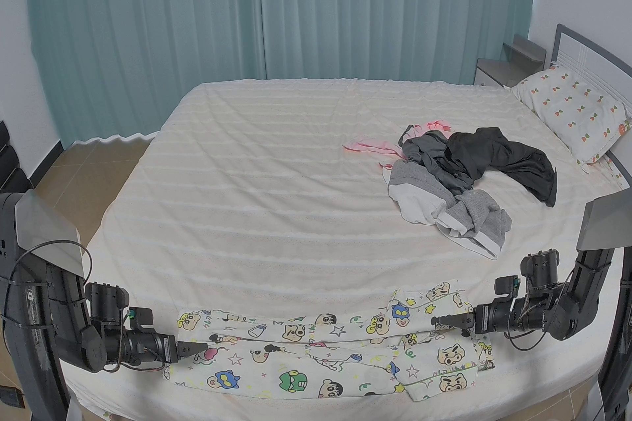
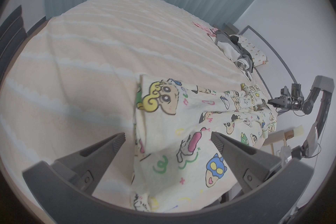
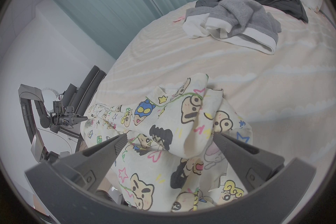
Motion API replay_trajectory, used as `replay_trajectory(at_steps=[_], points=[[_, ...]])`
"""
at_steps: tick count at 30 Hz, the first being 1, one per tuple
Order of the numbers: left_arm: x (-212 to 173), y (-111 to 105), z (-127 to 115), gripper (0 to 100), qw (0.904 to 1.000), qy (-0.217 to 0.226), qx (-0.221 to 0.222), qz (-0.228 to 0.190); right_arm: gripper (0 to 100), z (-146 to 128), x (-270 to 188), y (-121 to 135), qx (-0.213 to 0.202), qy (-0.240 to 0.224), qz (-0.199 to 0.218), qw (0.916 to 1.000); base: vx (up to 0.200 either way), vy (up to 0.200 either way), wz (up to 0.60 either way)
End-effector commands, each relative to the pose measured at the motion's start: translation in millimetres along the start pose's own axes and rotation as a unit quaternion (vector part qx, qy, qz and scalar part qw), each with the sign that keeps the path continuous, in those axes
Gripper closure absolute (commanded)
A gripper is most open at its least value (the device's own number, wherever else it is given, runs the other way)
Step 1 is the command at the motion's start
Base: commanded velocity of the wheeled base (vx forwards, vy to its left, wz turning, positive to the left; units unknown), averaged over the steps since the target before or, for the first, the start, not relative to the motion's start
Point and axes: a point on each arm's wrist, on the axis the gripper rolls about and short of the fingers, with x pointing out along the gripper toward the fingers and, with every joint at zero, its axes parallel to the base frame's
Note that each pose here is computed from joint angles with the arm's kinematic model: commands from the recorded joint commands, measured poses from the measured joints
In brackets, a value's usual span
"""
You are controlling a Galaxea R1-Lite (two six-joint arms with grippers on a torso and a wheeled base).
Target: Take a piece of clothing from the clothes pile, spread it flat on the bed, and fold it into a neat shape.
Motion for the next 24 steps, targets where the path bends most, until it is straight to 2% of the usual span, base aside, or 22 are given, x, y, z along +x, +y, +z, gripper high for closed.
replay_trajectory(at_steps=[1,8,15,21,24], points=[[-15.4,13.4,-4.1,0,0.9993,-0.009,-0.037,0.005,0,5.3,-7.3,6.3,-0.010,-0.015,0.004,0.9998,0.000,0.000,0.00],[-34.2,33.1,-10.4,0,0.9950,-0.030,-0.092,-0.026,0,9.6,-11.7,11.7,-0.019,-0.026,0.009,0.9994,0.000,0.000,0.00],[-41.2,33.4,-3.5,0,0.9864,-0.058,-0.145,-0.049,0,3.0,0.1,18.4,-0.027,-0.004,0.019,0.9995,0.000,0.000,0.00],[-41.8,32.7,-4.6,0,0.9861,-0.060,-0.147,-0.050,0,-6.4,18.7,13.8,-0.025,0.019,-0.005,0.9995,0.000,0.000,0.00],[-41.8,32.6,-4.9,0,0.9860,-0.060,-0.147,-0.051,0,-8.2,23.2,15.1,-0.027,0.024,-0.001,0.9994,0.000,0.000,0.00]])
